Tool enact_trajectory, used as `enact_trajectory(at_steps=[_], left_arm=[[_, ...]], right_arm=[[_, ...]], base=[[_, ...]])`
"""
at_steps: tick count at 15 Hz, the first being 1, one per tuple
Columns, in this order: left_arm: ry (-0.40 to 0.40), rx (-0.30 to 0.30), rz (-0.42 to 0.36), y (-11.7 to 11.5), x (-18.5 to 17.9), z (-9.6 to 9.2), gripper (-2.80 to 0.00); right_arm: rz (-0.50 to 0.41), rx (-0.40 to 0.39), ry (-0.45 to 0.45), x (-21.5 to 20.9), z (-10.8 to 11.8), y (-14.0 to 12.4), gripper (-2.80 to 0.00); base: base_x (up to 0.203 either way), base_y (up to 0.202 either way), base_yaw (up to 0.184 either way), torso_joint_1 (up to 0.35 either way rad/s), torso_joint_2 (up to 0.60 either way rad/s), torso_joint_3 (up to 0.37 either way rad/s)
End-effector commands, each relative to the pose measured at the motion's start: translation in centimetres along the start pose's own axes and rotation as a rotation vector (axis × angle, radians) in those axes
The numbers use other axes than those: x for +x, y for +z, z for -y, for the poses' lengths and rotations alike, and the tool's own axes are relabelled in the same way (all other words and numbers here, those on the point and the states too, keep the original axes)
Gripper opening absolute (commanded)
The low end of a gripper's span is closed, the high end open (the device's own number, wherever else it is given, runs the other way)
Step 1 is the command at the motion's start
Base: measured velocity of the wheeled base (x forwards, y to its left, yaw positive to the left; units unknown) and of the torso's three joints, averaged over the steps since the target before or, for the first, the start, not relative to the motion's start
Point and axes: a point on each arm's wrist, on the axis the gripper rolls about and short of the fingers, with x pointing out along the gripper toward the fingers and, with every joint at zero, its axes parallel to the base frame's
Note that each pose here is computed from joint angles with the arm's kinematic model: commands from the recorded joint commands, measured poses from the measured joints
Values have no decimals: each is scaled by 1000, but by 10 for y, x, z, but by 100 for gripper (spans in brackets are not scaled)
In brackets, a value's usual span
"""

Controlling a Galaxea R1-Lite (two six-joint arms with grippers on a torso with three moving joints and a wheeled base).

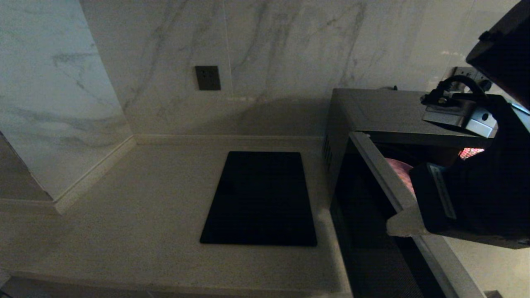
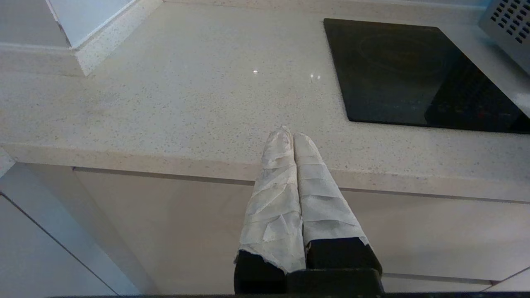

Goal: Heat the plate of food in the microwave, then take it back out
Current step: Close the microwave oven

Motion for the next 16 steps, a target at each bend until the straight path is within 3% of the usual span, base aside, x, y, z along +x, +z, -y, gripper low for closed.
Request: enact_trajectory(at_steps=[1, 7, 12, 16], left_arm=[[1, -1, 0, 0, 0, 0, -280], [1, -1, 0, 0, 0, 0, -280], [1, -1, 1, 0, 0, 0, -280], [1, -1, 1, 0, 0, 0, -280]], right_arm=[[-34, -3, -41, 6, 2, -4, -280], [-48, 29, -90, 7, 11, -6, -280], [13, 152, -251, 21, 31, 8, -280], [47, 255, -300, 27, 50, 26, -280]], base=[[0, 0, 0, 0, 0, 0], [0, 0, 0, 0, 0, 0], [0, 0, 0, 0, 0, 0], [0, 0, 0, 0, 0, 0]])
